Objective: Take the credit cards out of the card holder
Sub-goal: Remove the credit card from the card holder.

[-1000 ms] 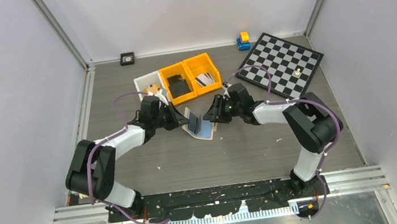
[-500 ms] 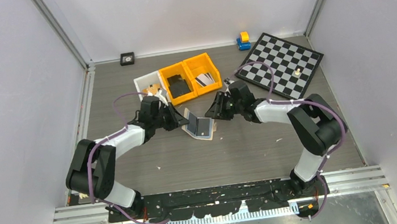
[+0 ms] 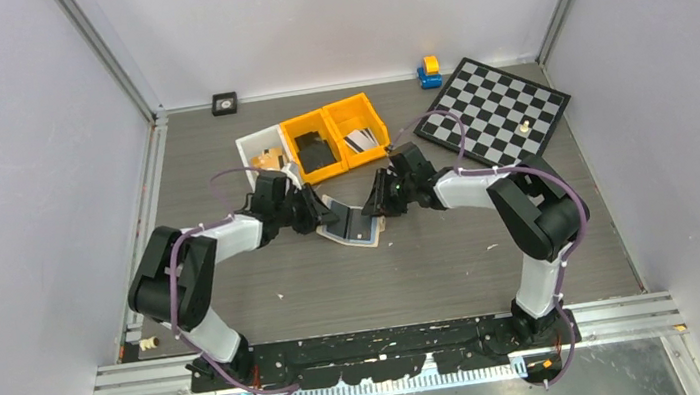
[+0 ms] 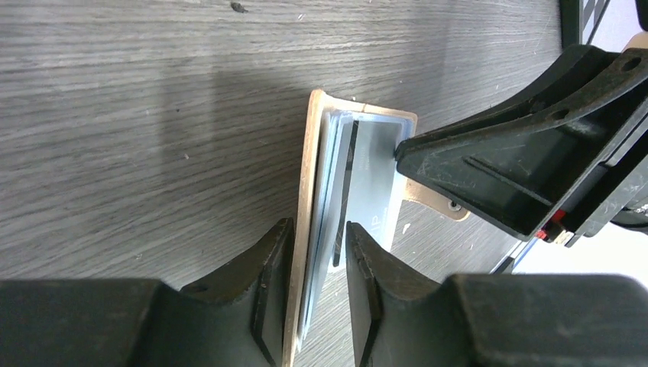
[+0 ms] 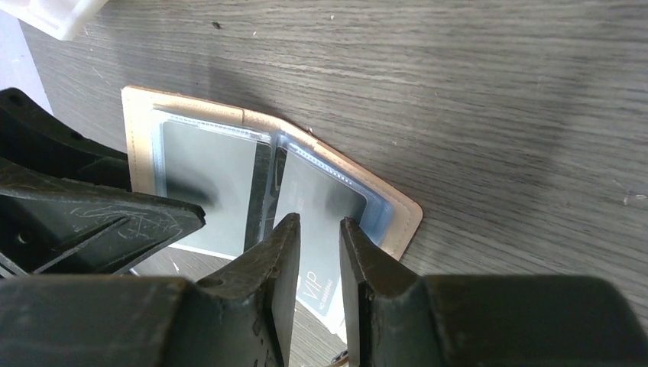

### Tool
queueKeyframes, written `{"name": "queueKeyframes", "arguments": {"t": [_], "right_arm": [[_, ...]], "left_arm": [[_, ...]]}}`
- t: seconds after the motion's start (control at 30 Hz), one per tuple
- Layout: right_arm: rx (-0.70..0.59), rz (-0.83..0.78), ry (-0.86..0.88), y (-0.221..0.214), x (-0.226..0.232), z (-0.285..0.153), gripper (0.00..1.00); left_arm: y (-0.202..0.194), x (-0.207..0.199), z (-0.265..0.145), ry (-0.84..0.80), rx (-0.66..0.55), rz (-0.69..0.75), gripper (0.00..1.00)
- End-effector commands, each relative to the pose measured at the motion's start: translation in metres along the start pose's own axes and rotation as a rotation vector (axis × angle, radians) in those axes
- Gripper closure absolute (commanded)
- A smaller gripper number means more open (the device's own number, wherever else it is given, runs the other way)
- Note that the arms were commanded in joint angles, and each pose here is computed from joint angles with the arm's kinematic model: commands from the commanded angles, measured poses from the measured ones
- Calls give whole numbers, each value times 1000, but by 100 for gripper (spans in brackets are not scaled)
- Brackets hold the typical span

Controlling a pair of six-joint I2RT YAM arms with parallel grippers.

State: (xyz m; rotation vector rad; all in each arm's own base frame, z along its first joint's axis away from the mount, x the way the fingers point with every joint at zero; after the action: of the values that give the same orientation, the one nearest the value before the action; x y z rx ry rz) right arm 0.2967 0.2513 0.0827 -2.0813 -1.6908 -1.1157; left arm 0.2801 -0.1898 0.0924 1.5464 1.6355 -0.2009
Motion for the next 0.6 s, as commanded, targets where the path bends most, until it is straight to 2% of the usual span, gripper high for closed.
{"name": "queueKeyframes", "arguments": {"t": [0.0, 0.13, 0.27, 0.33, 0.57], "right_arm": [[-9, -35, -6, 4, 8, 1, 70], [-12, -44, -13, 4, 8, 1, 70], [-20, -47, -8, 6, 10, -1, 69], [-46, -58, -4, 8, 11, -7, 62], [-217, -76, 73, 19, 21, -46, 34]], "left_arm": [[12, -16, 5, -52, -4, 42, 67], [9, -17, 12, -63, 20, 47, 70], [12, -18, 14, -73, 42, 52, 92], [15, -19, 10, -109, 26, 40, 100], [25, -29, -10, -329, -82, -12, 100]]}}
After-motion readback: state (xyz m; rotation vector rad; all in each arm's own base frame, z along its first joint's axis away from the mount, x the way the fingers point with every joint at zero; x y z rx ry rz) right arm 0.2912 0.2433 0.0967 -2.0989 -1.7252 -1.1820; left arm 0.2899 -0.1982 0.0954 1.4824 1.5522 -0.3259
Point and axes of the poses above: each gripper's point midway between its finger pads, its own z axis out along the fingers, its own x axis along the line the jaws close on, y = z × x, the point moved 7 cm from there along -z, back along the fingers, and after that the axes turned 6 degrees about z, right-handed, at the moved point
